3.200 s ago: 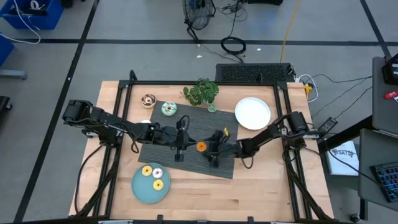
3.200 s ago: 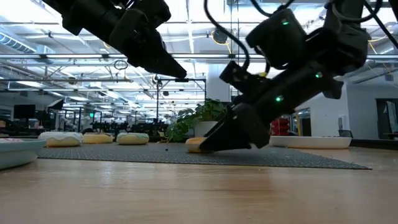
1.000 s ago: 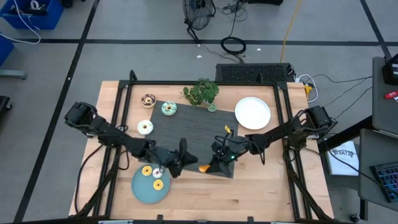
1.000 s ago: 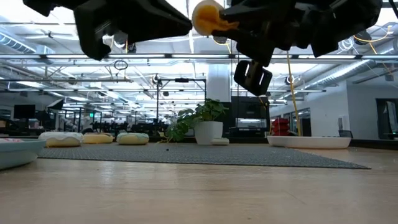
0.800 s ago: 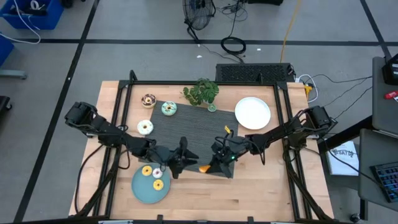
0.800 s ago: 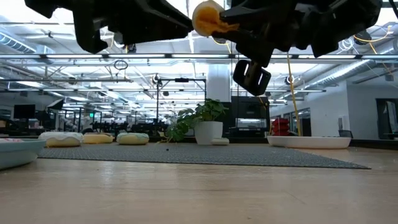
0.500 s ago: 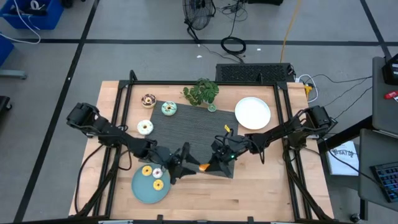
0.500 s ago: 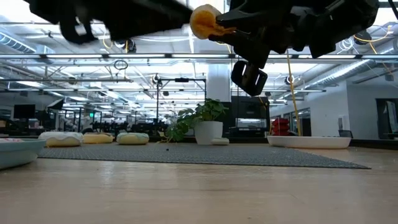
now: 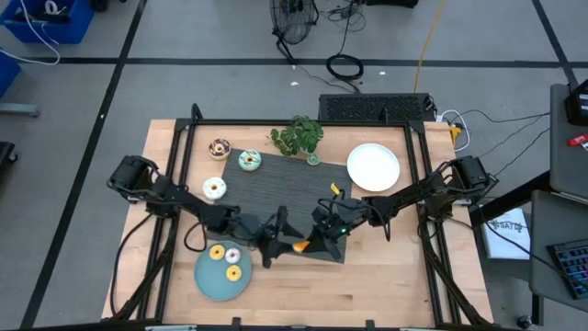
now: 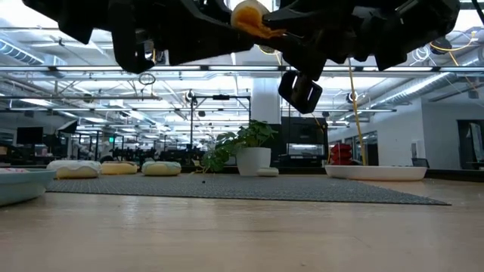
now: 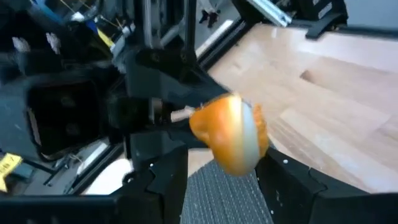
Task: Pick & Place donuts
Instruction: Put the small orange donut on the blue plate
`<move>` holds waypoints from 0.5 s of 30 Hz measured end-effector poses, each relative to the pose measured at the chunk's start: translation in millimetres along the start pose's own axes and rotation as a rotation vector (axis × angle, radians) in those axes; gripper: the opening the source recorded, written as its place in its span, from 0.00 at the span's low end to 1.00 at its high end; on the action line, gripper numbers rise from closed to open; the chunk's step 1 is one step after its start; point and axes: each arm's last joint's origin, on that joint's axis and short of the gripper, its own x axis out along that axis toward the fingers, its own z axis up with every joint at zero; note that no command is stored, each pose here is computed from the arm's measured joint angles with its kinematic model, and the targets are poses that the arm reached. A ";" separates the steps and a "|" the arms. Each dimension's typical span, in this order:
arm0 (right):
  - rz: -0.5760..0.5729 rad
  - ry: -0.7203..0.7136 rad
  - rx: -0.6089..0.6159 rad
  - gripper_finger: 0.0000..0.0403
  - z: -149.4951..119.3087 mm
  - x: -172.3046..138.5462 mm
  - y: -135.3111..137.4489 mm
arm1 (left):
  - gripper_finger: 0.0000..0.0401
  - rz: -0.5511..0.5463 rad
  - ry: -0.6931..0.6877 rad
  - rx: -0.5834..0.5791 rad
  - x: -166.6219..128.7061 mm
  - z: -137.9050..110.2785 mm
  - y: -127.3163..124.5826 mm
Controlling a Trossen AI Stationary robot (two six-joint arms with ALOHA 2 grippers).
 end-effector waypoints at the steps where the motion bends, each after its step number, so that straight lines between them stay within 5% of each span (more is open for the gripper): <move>1: 0.001 0.000 -0.002 0.11 0.0 0.0 0.1 | 0.47 0.001 -0.006 0.002 -0.3 1.1 -0.1; 15: -0.006 0.006 -0.017 0.11 -0.6 0.0 -0.6 | 0.46 -0.029 -0.032 -0.001 -2.6 8.9 -9.9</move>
